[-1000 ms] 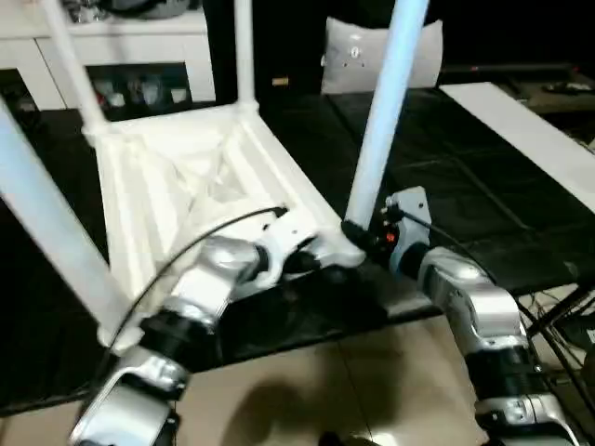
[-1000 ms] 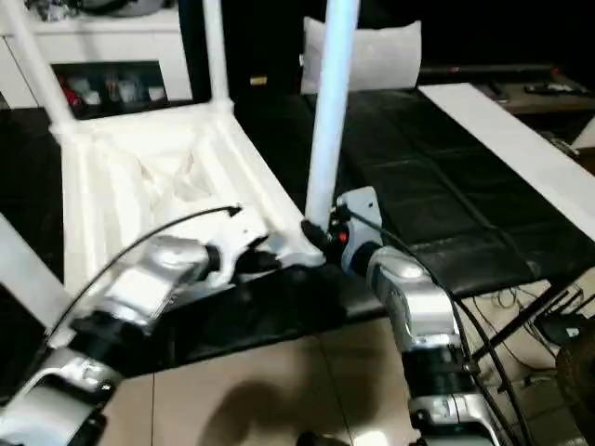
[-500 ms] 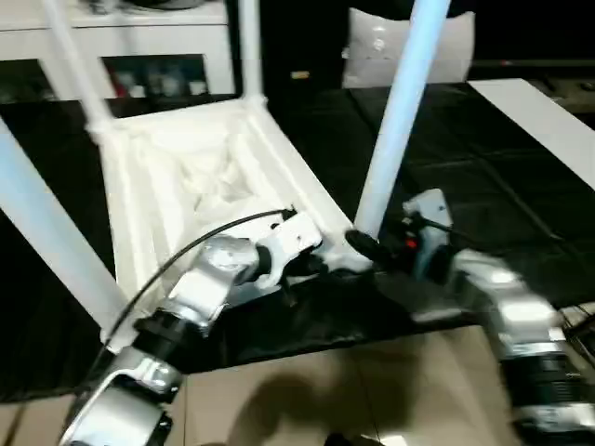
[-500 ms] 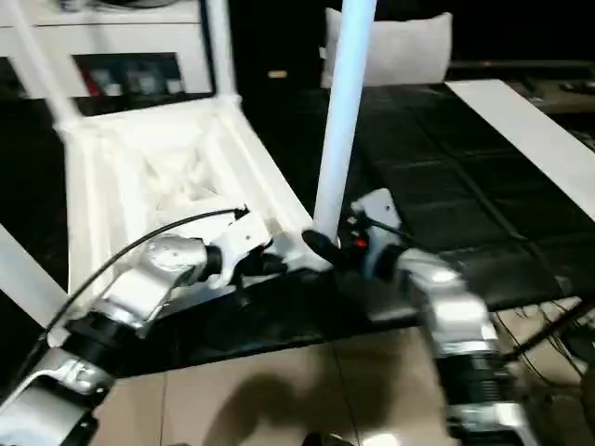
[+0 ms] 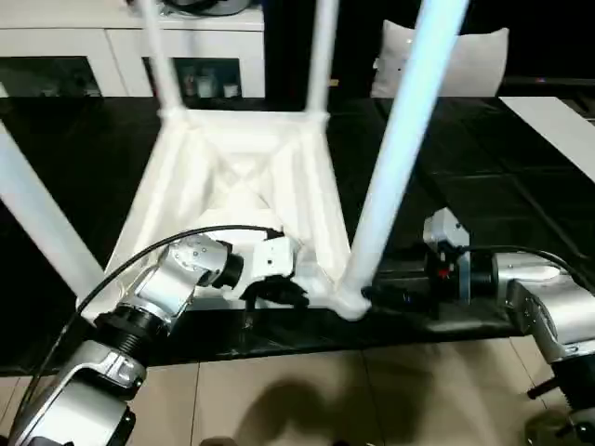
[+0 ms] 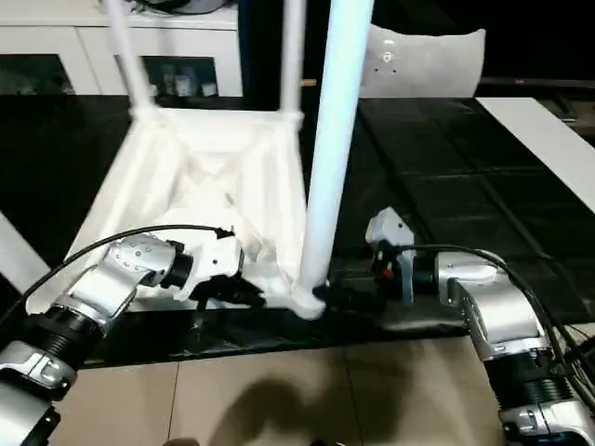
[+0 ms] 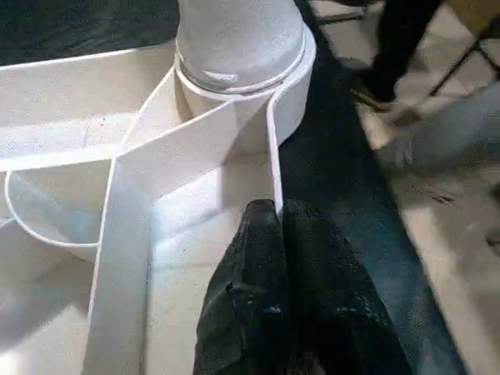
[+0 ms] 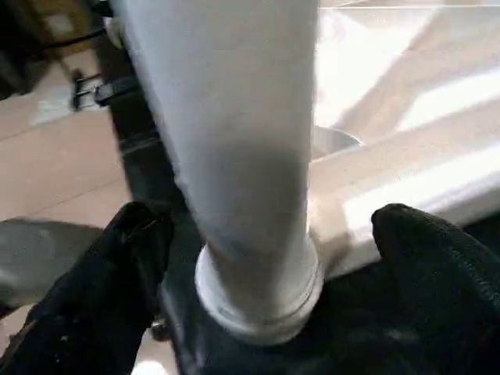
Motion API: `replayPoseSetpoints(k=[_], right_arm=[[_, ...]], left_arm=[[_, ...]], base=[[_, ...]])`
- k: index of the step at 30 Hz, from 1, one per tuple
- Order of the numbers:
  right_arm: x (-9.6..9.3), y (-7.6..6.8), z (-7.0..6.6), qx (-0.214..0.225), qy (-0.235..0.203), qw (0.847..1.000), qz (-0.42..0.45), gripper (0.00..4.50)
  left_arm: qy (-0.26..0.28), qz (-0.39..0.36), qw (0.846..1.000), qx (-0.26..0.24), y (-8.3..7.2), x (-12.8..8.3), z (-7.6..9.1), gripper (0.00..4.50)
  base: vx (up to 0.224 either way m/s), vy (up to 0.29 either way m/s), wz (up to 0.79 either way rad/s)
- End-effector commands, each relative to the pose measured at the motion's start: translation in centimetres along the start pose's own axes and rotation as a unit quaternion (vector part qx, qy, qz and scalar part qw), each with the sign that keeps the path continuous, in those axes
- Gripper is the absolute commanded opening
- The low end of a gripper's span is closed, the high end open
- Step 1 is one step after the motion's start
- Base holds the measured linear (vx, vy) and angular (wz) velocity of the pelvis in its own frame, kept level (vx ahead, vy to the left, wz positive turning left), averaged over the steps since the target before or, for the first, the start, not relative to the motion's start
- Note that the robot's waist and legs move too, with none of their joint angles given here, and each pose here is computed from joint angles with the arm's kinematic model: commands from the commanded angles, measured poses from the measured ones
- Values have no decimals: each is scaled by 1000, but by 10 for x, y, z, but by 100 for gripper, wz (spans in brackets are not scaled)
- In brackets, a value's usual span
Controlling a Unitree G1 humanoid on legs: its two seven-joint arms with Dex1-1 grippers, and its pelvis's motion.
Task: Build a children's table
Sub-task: Rotate leg to tighten
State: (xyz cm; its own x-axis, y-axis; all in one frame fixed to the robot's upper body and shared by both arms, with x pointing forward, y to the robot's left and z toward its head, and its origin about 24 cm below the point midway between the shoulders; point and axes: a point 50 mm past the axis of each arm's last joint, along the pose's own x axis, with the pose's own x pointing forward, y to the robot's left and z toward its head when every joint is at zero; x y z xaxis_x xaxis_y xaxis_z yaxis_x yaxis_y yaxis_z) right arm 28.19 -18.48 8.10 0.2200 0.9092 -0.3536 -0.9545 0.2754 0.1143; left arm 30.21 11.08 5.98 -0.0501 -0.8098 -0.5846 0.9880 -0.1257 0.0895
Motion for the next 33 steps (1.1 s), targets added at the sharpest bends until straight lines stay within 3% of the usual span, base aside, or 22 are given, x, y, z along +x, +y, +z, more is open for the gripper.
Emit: replayPoseSetpoints(k=[1, 8, 24, 29, 33], right_arm=[[-3, 1, 2, -3, 4, 1000, 27, 411], [0, 6, -4, 7, 11, 998, 64, 353], [11, 17, -5, 27, -16, 994, 101, 219], [19, 15, -2, 47, -31, 998, 34, 198], [36, 1, 2, 76, -37, 992, -90, 195]], left_arm=[[3, -64, 997, 45, -4, 5, 13, 0], [7, -79, 995, 54, -7, 4, 10, 0], [-4, -72, 997, 38, -9, 6, 8, 0], [-34, -21, 999, -7, -3, 6, 15, 0], [-29, 56, 997, -47, 7, 9, 18, 0]], base=[[0, 0, 0], [0, 0, 0], [0, 0, 0], [0, 0, 0], [0, 0, 0]])
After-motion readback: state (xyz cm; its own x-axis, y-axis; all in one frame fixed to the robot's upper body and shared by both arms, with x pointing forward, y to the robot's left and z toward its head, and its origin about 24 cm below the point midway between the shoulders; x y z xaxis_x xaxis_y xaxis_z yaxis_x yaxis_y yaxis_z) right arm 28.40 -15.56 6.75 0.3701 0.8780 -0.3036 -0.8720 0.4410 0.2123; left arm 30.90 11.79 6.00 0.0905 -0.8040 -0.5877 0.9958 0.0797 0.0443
